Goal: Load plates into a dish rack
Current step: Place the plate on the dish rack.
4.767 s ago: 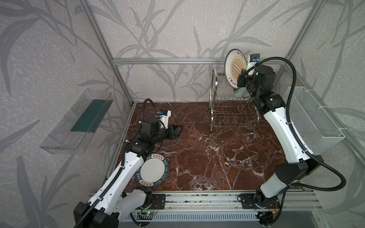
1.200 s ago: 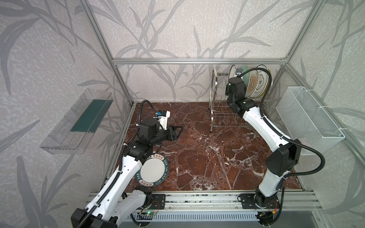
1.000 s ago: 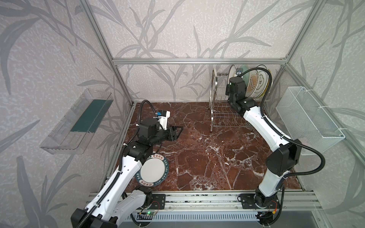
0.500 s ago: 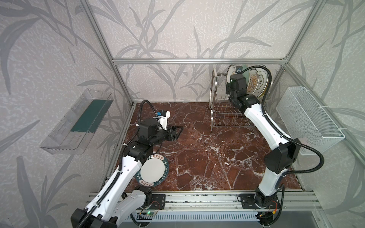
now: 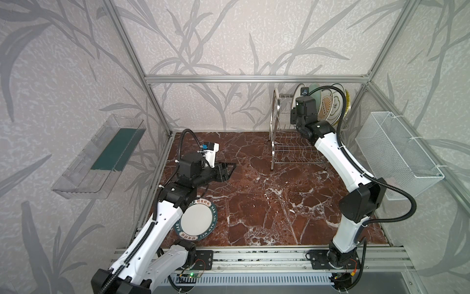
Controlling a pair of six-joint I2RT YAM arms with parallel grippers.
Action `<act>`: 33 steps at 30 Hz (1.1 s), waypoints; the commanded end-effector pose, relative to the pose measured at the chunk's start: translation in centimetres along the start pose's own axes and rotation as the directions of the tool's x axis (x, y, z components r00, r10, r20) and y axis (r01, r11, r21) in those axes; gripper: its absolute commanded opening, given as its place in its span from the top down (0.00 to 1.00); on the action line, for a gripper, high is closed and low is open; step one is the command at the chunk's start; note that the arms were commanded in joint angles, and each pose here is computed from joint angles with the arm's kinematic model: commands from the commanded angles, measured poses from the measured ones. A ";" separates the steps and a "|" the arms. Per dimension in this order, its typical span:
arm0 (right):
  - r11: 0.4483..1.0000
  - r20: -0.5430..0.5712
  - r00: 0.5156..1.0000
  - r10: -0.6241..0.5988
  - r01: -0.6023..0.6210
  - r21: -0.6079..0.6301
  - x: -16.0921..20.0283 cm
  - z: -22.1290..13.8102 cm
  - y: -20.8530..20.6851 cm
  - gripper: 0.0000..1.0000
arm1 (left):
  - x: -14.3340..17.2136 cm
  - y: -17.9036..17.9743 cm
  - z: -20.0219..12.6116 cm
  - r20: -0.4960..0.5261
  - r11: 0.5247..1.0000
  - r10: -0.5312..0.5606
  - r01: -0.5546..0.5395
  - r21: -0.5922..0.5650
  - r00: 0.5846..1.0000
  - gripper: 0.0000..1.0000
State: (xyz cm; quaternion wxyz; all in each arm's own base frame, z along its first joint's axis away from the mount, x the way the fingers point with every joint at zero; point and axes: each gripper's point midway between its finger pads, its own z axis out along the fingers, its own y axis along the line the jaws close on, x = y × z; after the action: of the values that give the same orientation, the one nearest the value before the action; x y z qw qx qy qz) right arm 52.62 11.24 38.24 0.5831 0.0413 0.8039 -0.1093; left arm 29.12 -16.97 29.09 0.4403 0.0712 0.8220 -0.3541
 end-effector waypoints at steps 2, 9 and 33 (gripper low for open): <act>1.000 0.048 0.999 0.001 -0.001 -0.017 -2.5 -1.2 -0.5 0.52 | -0.1 -0.2 -0.3 0.007 1.000 -0.002 0.002 0.010 1.000 0.39; 1.000 0.094 0.996 0.002 0.000 -0.030 -4.7 -3.0 -1.3 0.35 | -0.2 -0.1 -0.3 0.010 1.000 -0.003 0.003 0.005 1.000 0.39; 0.974 0.274 0.956 0.105 -0.043 -0.222 -9.0 -12.7 -3.5 0.14 | -0.3 1.6 0.3 0.018 0.998 -0.008 0.009 -0.065 1.000 0.38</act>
State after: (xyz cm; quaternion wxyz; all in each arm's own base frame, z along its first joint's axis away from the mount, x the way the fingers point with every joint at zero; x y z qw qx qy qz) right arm 43.89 10.26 49.88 0.6808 0.0105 0.7315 -0.0353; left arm 29.62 -16.41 28.86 0.4457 0.0596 0.8256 -0.3409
